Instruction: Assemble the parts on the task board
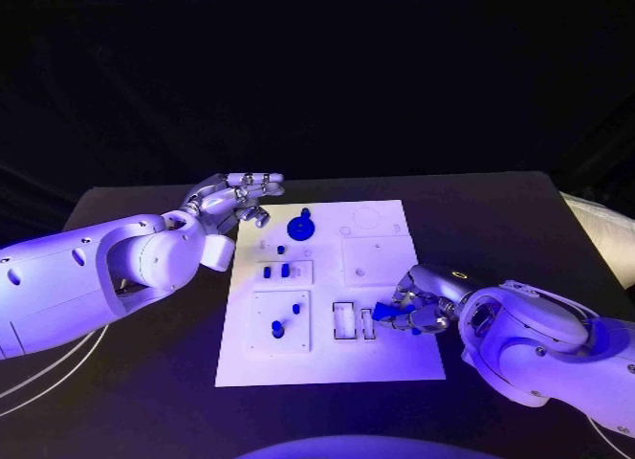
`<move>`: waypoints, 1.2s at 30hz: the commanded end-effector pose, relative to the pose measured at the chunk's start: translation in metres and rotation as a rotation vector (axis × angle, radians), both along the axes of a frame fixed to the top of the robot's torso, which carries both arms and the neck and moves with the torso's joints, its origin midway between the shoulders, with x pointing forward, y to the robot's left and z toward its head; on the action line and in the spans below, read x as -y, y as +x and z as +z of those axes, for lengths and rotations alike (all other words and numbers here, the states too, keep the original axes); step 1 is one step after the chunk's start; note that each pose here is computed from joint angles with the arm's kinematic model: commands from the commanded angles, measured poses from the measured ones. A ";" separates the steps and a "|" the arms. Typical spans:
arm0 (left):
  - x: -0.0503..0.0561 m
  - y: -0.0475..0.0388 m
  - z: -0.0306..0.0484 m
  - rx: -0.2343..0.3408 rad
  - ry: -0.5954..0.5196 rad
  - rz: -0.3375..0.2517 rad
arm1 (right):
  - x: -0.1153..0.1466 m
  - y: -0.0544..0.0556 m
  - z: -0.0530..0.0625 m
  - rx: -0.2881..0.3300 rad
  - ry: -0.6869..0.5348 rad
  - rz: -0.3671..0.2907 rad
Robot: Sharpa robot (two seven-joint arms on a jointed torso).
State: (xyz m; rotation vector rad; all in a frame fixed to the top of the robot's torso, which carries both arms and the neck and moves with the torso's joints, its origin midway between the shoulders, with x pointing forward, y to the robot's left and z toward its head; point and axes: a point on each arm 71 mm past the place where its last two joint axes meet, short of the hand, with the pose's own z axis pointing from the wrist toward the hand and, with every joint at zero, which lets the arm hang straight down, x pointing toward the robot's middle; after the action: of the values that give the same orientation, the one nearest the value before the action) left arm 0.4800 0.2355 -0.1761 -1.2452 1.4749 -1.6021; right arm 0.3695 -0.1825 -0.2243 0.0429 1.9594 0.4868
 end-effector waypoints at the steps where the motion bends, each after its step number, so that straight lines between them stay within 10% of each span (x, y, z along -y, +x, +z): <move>1: 0.002 -0.0005 0.0007 0.007 -0.008 -0.018 | -0.003 -0.001 0.010 0.030 0.102 -0.028; 36: 0.005 -0.0016 0.0007 0.006 -0.011 -0.024 | -0.044 0.001 -0.006 -0.143 0.091 0.025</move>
State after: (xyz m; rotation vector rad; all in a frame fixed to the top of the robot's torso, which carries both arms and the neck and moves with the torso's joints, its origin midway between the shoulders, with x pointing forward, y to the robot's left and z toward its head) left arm 0.4792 0.2333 -0.1764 -1.2448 1.4791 -1.6067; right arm 0.3718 -0.1391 -0.2277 0.1402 2.0379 0.6271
